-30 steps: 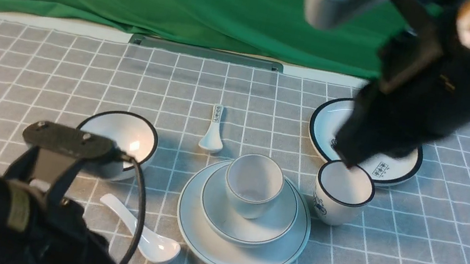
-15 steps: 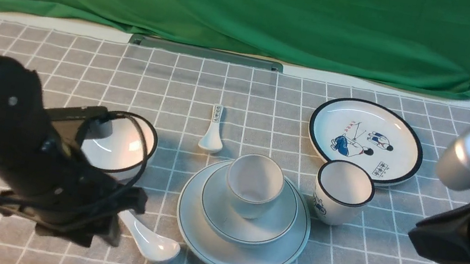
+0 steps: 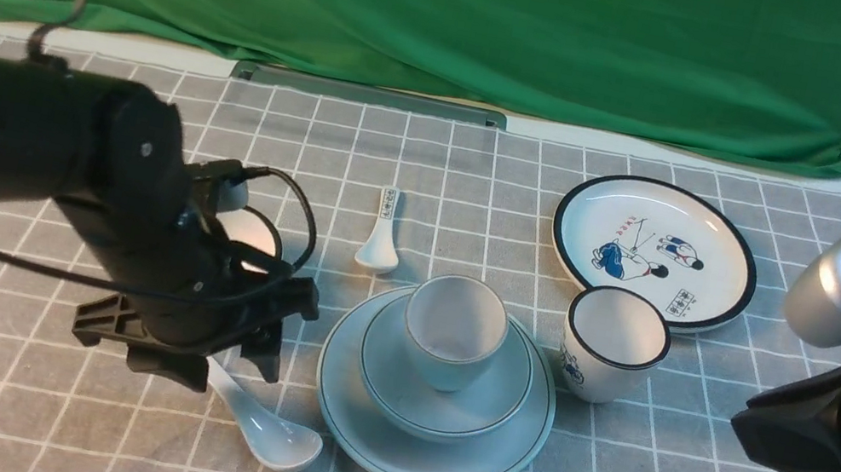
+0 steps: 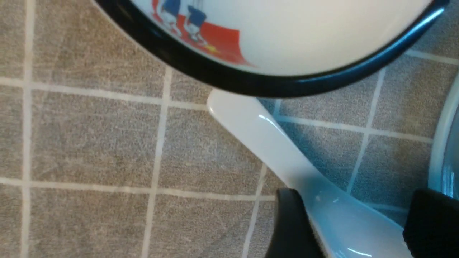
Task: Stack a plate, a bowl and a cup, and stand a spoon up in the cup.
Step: Use the left arm to grab a blue soup spoon
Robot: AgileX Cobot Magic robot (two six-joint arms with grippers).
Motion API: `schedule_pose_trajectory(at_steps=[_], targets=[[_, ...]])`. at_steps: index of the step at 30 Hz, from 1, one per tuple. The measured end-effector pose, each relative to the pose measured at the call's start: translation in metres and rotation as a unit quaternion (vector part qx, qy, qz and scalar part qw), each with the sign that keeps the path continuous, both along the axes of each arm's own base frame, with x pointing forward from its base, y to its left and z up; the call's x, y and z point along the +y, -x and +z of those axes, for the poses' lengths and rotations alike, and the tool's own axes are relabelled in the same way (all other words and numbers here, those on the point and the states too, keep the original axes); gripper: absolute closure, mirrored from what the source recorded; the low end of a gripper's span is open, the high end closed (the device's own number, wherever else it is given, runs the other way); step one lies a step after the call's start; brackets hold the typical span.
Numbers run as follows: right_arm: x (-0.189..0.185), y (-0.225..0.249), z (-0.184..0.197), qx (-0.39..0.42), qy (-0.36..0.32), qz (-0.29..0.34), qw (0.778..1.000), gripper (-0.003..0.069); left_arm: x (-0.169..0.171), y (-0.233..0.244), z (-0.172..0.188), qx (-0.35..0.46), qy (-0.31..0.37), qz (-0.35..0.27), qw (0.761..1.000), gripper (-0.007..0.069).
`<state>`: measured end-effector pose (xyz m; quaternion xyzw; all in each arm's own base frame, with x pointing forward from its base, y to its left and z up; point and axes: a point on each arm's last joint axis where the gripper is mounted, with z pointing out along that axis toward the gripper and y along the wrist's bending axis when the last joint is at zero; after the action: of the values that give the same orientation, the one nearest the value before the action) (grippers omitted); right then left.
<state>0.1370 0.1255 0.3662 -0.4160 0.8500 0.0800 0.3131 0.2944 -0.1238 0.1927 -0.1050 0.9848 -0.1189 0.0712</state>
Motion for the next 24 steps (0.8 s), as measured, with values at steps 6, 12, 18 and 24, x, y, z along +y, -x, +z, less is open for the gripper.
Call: schedule_pose_trajectory(at_steps=[6, 12, 18, 24], targets=[[0.0, 0.0, -0.004, 0.006, 0.007, 0.001, 1.0, 0.054, 0.002, -0.002, -0.008, 0.025, -0.02, 0.021, 0.999, 0.023], [-0.001, 0.001, -0.006, 0.007, 0.009, 0.002, 1.0, 0.0533, 0.002, -0.005, -0.013, 0.023, -0.023, 0.027, 0.999, 0.023], [-0.001, 0.001, -0.006, 0.006, 0.01, 0.003, 1.0, 0.053, 0.002, -0.009, -0.021, 0.023, -0.03, 0.029, 0.999, 0.023], [-0.001, 0.001, -0.006, 0.006, 0.011, 0.004, 1.0, 0.053, 0.003, -0.011, -0.027, 0.018, -0.043, 0.02, 0.999, 0.023]])
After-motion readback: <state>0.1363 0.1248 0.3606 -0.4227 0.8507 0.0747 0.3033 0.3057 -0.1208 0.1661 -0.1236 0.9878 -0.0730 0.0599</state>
